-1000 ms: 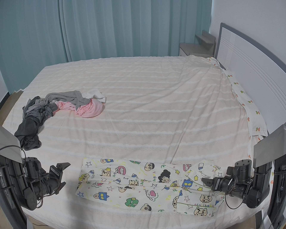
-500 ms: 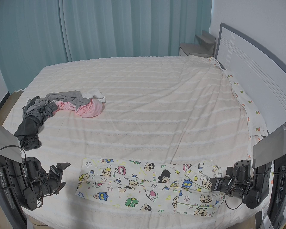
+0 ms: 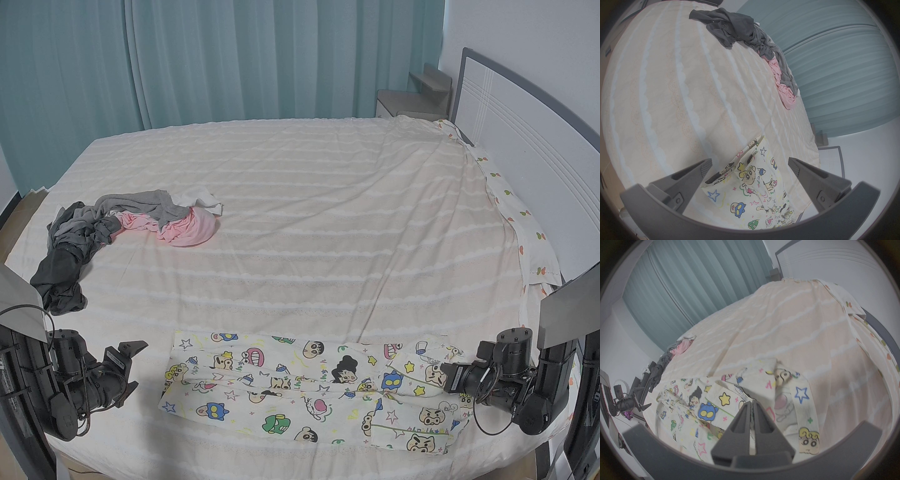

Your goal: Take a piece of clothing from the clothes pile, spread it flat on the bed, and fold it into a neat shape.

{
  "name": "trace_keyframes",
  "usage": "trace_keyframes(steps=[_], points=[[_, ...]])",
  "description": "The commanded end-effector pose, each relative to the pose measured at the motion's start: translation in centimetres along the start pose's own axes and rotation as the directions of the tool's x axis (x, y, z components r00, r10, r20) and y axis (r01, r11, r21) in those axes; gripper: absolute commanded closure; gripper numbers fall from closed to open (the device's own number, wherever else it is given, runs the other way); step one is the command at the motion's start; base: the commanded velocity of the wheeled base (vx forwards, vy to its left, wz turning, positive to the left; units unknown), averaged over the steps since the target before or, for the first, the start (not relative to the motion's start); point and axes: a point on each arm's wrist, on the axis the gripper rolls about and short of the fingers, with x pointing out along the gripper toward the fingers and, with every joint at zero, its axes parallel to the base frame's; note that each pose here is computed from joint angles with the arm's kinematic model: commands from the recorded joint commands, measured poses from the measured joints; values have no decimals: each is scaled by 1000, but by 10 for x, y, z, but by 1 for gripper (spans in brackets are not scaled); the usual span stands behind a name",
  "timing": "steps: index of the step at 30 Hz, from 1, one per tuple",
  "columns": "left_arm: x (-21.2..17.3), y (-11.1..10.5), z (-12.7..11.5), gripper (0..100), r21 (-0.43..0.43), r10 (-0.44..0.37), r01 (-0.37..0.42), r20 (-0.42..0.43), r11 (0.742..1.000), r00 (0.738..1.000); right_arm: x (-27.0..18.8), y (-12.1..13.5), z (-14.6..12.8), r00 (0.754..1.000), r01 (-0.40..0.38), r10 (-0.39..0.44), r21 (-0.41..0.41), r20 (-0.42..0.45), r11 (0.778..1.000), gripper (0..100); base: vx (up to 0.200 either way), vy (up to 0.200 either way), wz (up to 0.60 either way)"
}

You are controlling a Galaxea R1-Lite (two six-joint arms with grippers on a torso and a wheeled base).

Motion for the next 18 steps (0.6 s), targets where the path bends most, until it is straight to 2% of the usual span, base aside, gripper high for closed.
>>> trace_keyframes(steps=[1,4,8,12,18], points=[[-3,0,-1,0,0,-3,3,2,1000,1000,-5,13,14,995,-53,54,-17,82,998,100,0,0,0],[-3,0,-1,0,0,-3,3,2,1000,1000,-1,19,20,991,-76,79,-37,111,996,100,0,0,0],[-3,0,-1,0,0,-3,3,2,1000,1000,8,18,26,987,-68,77,-67,142,995,100,0,0,0],[-2,1,-1,0,0,-2,2,2,1000,1000,24,12,28,987,-40,55,-100,151,994,100,0,0,0],[-2,1,-1,0,0,-2,2,2,1000,1000,40,-1,23,991,3,11,-102,135,995,100,0,0,0]])
